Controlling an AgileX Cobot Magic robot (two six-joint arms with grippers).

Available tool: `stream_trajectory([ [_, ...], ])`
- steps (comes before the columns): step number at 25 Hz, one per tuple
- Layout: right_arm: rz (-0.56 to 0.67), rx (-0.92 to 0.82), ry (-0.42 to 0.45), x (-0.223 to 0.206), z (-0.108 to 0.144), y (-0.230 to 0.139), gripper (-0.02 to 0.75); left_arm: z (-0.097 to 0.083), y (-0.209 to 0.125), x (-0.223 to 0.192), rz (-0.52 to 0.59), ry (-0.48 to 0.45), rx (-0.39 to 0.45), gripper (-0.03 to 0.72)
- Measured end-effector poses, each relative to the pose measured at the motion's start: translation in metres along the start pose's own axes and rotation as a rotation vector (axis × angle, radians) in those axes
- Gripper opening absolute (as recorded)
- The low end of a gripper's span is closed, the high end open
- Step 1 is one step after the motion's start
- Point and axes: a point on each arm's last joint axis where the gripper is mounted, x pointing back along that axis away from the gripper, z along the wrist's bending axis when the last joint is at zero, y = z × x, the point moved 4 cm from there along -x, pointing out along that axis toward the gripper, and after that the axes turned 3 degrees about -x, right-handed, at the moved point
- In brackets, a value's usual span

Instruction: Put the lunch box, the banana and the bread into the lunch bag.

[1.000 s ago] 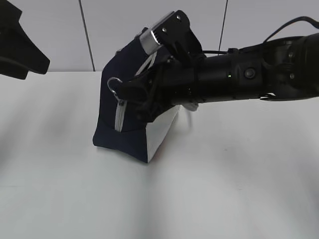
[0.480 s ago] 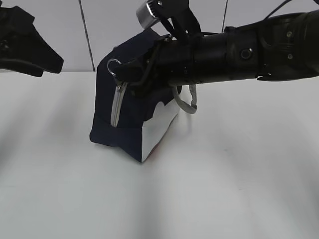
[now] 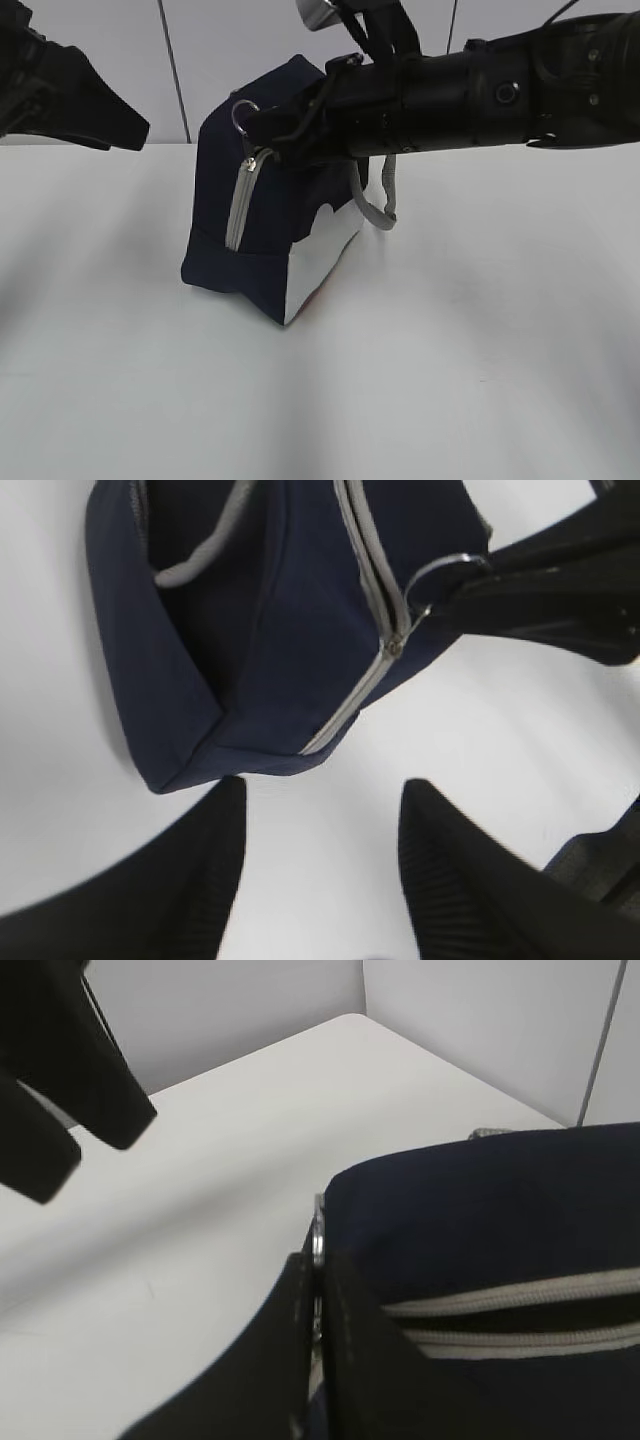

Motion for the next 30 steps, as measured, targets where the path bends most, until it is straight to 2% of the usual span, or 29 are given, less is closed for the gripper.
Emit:
stream_trajectory([
  [6,-0.019,-0.012,-0.002,0.0,-0.001,0.008,-0.016,0.005,-0.011,-0.009,-0.084,-0.08,-0.022,0.361],
  [13,-0.033,-0.016,-0.029,0.0,-0.006,0.017,-0.016,0.015,-0.006,-0.004,-0.208,-0.106,-0.039,0.361],
  [19,-0.023,-0.027,-0.08,0.002,-0.012,0.017,-0.016,0.018,-0.009,-0.016,-0.191,-0.158,-0.022,0.361],
  [25,-0.047,-0.017,-0.102,0.005,-0.014,0.028,-0.016,0.018,-0.008,-0.018,-0.205,-0.172,-0.037,0.361],
  [30,-0.059,-0.045,-0.156,0.01,-0.024,0.034,-0.016,0.019,-0.008,-0.019,-0.205,-0.174,-0.039,0.361],
])
